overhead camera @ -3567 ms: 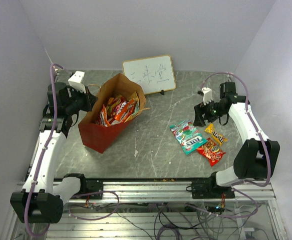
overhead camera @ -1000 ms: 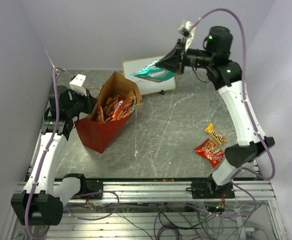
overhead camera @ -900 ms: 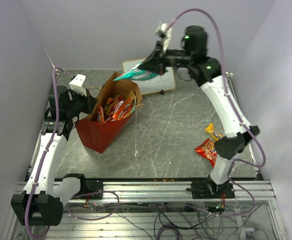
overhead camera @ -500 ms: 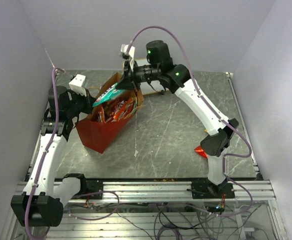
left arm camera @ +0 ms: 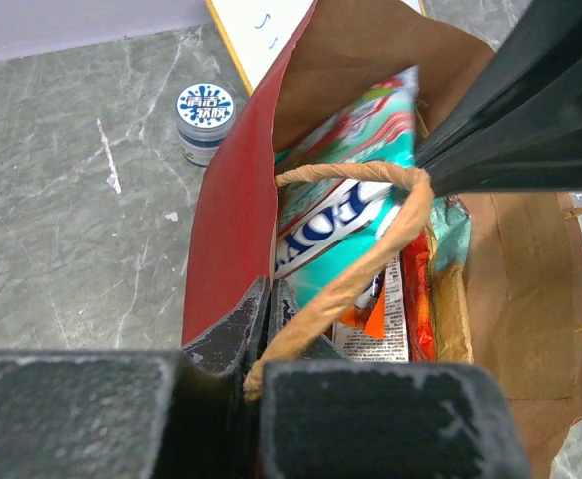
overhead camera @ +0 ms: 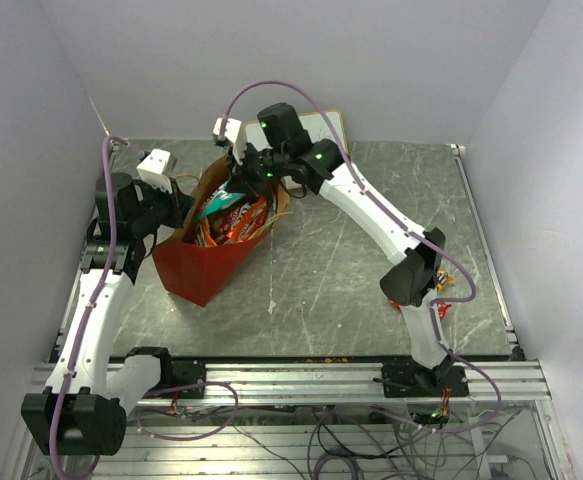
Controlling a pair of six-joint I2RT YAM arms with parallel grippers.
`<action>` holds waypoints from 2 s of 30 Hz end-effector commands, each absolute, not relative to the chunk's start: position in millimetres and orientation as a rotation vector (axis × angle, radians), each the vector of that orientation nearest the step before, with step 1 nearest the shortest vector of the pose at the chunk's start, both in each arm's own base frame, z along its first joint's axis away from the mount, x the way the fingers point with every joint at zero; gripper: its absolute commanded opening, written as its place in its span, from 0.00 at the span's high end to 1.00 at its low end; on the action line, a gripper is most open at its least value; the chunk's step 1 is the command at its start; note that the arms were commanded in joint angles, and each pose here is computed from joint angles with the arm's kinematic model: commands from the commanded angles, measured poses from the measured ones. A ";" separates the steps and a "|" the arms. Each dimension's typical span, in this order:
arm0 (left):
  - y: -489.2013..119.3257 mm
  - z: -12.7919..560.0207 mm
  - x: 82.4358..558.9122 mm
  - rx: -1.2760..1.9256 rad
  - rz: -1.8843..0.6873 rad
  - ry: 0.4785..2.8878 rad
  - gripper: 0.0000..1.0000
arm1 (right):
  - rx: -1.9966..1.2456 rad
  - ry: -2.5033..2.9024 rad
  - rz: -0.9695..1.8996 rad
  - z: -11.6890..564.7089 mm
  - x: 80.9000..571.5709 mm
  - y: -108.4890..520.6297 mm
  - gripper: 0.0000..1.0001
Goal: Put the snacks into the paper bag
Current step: Place the snack in the paper bag, then pick up the snack from the center of the board.
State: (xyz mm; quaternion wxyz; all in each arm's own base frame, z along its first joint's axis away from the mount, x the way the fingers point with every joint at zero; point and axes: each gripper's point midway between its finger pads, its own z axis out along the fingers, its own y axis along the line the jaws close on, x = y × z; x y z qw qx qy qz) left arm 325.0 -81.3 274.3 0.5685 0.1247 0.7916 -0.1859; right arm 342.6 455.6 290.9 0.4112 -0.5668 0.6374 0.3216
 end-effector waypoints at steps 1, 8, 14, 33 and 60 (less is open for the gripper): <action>-83.3 291.1 320.8 0.301 -0.451 1.801 0.93 | -1.465 1.594 0.739 279.6 344.2 465.1 1.00; -84.6 293.5 319.9 0.304 -0.459 1.794 0.93 | -1.497 1.666 0.754 254.0 335.2 466.3 0.85; -85.4 293.5 319.9 0.309 -0.463 1.794 0.93 | -1.490 1.679 0.762 257.9 331.2 465.0 0.57; -85.7 292.3 322.3 0.313 -0.465 1.800 0.93 | -1.420 1.519 0.741 351.6 306.9 420.5 0.28; -88.7 287.6 323.8 0.330 -0.483 1.816 0.93 | -0.863 2.303 0.292 189.8 326.0 21.7 0.27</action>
